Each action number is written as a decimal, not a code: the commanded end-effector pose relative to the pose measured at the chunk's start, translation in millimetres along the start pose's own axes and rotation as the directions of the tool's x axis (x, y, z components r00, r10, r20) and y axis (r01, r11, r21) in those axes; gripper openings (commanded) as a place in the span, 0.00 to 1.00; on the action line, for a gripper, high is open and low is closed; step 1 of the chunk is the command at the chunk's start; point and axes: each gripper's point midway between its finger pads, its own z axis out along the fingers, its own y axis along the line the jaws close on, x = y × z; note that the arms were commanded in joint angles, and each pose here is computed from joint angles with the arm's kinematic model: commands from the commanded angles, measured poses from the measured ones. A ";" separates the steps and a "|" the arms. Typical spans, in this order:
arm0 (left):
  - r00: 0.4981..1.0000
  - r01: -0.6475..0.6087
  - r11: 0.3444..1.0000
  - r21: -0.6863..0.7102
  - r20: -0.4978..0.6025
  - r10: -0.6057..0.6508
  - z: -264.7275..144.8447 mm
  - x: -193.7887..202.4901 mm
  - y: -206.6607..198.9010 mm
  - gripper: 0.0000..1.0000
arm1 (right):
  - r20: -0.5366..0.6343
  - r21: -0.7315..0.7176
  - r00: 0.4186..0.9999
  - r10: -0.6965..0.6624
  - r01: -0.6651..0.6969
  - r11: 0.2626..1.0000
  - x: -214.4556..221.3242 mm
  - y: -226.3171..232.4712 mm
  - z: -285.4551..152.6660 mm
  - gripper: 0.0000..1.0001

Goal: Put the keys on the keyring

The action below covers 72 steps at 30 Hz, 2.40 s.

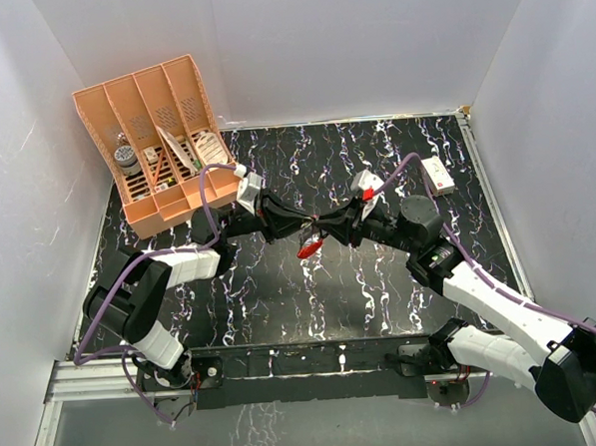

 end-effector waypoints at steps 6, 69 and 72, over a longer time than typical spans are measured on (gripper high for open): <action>0.984 -0.174 0.971 0.164 0.056 0.167 5.8 -26.3 -30.8 0.00 | 0.064 0.003 0.997 -0.048 0.048 0.999 -18.2 -2.4 3.9 0.08; 0.930 -0.157 0.955 -0.251 -0.363 0.058 -14.1 13.7 47.8 0.19 | -0.102 -0.061 0.990 -0.094 0.088 0.994 0.5 -1.1 8.0 0.00; 0.927 -0.155 0.956 -0.249 -0.372 0.054 -14.5 15.3 47.7 0.17 | -0.103 -0.063 0.990 -0.093 0.087 0.994 1.0 -1.3 8.2 0.00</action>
